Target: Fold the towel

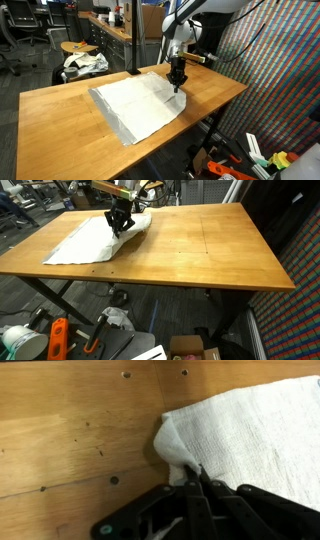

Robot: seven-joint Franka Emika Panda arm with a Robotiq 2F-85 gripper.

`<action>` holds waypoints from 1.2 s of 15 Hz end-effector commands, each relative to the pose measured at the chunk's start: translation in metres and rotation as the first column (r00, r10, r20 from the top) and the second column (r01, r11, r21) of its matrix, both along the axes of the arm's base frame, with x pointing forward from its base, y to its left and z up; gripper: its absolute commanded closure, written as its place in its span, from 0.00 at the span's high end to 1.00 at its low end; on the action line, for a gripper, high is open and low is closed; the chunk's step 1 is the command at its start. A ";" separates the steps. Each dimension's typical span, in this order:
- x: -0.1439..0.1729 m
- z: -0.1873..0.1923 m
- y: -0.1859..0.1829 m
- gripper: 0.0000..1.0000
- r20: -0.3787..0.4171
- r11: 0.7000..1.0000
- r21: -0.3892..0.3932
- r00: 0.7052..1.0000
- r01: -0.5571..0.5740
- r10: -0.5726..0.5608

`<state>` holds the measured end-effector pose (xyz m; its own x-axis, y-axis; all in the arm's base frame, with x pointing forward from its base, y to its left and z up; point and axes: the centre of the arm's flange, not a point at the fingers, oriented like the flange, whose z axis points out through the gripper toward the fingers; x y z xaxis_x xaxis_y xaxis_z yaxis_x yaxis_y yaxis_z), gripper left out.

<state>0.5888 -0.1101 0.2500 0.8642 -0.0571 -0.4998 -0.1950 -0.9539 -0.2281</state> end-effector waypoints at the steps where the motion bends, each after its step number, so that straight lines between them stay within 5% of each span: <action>1: -0.005 0.032 0.029 0.01 0.031 0.997 -0.076 0.999 -0.033 0.035; 8: -0.007 0.069 0.100 0.01 0.087 0.972 -0.219 0.991 -0.080 0.101; 18: -0.041 0.074 0.191 0.01 0.136 0.909 -0.368 0.956 -0.196 0.262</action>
<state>0.5711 0.0620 0.3123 0.9287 0.0009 -0.3709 0.0302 -0.9968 0.0734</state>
